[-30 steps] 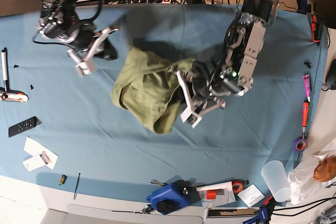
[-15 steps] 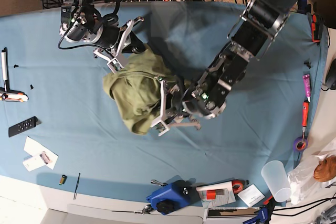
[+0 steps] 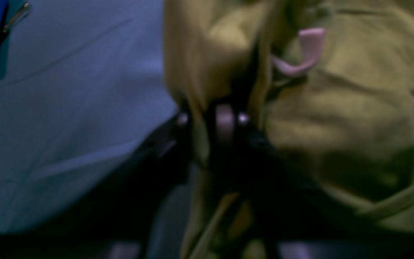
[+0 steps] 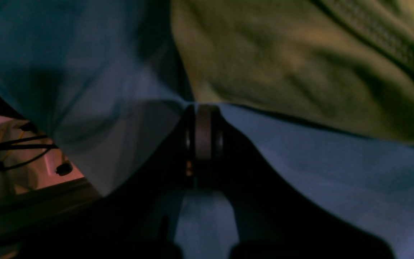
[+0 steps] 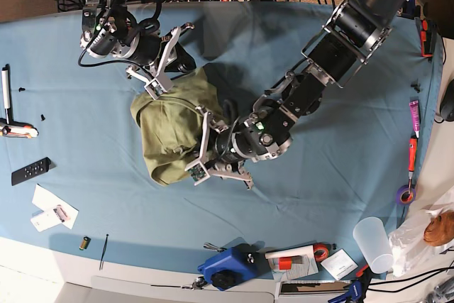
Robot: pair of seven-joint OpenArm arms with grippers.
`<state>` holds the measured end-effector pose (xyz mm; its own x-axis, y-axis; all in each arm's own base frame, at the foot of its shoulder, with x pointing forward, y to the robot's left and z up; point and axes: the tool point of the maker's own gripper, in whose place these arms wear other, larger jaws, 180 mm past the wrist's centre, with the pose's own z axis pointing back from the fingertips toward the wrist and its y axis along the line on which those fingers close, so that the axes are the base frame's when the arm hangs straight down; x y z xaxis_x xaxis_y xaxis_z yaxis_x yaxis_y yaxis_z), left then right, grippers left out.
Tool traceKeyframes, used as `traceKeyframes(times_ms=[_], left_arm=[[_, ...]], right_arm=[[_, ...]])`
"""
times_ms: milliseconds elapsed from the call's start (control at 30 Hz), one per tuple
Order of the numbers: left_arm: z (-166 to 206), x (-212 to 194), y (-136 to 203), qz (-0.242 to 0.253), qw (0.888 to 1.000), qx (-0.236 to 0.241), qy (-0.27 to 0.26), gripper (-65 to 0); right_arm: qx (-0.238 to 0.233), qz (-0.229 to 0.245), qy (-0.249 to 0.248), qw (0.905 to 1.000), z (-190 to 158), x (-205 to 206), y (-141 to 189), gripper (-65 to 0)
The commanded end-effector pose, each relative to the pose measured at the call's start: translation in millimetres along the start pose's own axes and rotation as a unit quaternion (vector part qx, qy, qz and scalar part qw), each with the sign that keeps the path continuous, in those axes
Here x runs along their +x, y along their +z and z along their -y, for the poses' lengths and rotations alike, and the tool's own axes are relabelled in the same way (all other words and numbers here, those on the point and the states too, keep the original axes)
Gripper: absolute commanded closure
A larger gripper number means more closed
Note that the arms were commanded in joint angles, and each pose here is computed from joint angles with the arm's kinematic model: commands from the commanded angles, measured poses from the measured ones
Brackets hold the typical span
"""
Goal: Layout the t-shirt on the table in an organized manner, then fold the t-shirt properly
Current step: 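Press and tuck the bundle with both grippers to compact it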
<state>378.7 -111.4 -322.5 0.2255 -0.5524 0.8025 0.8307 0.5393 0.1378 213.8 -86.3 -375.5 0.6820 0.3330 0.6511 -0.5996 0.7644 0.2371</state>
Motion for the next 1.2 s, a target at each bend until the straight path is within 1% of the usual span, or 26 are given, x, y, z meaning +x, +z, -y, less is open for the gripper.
traceKeyframes(times_ms=[0, 100, 133, 167, 267, 333, 367, 433, 500, 567, 633, 733, 767, 867, 933, 1000, 1100, 1167], left_arm=[[-4, 34, 3, 0.049, 0.999, 0.004, -0.006, -22.8], [3, 52, 2, 0.082, 0.997, -0.001, -0.006, -23.7], [4, 55, 2, 0.082, 0.997, -0.001, -0.009, -23.6], [7, 55, 0, 0.073, 0.997, -0.001, -0.012, -23.6], [11, 53, 0, 0.021, 0.999, 0.003, -0.025, -23.6], [9, 57, 4, -0.002, 0.999, 0.016, -0.038, -23.4], [4, 62, 8, -0.004, 0.999, 0.032, -0.033, -23.4], [-14, 72, 20, 0.000, 0.997, 0.080, -0.017, -23.4], [-38, 81, 38, 0.003, 0.990, 0.139, -0.011, -23.4], [-63, 82, 58, -0.003, 0.981, 0.194, 0.006, -23.4], [-86, 77, 74, -0.012, 0.972, 0.230, 0.033, -23.4], [-117, 65, 91, -0.013, 0.962, 0.261, 0.077, -23.4], [-127, 60, 97, -0.013, 0.959, 0.269, 0.090, -23.4], [-155, 40, 115, -0.013, 0.949, 0.285, 0.133, -23.4], [-169, 26, 127, -0.018, 0.944, 0.288, 0.160, -23.4], [-178, 12, 136, -0.023, 0.942, 0.284, 0.180, -23.4], [-185, -8, 147, -0.040, 0.943, 0.275, 0.185, -23.4], [-188, -23, 153, -0.051, 0.941, 0.273, 0.192, -23.4]], right_arm=[[0.001, 0.028, 0.007, 0.9996, 0, 14, 4, 0.0], [0.001, 0.031, 0.007, 0.9995, 0, 15, 4, 0.0], [0.001, 0.031, 0.007, 0.9995, 0, 16, 4, 0.0], [0.001, 0.032, 0.007, 0.9995, 0, 16, 4, 0.0], [0.001, 0.033, 0.008, 0.9994, 0, 16, 4, 0.0], [0.002, 0.039, 0.008, 0.9992, 0, 20, 4, 0.0], [0.005, 0.045, 0.008, 0.9989, -1, 23, 4, 0.0], [0.014, 0.061, 0.006, 0.9980, -2, 33, 5, 0.0], [0.015, 0.073, 0.010, 0.9971, -1, 43, 6, 0.0], [0.011, 0.084, 0.018, 0.9963, 3, 53, 7, 0.0], [0.006, 0.100, 0.027, 0.9946, 8, 68, 9, 0.0], [-0.005, 0.137, 0.046, 0.9896, 16, 95, 14, 0.0], [-0.017, 0.148, 0.056, 0.9872, 21, 105, 16, 0.0], [-0.071, 0.177, 0.093, 0.9772, 40, 131, 21, 0.0], [-0.091, 0.186, 0.108, 0.9723, 48, 142, 23, 0.0], [-0.096, 0.183, 0.100, 0.9734, 57, 143, 19, 0.0], [-0.089, 0.167, 0.070, 0.9794, 72, 133, 2, 0.0], [-0.087, 0.160, 0.049, 0.9821, 84, 125, -11, 0.0]])
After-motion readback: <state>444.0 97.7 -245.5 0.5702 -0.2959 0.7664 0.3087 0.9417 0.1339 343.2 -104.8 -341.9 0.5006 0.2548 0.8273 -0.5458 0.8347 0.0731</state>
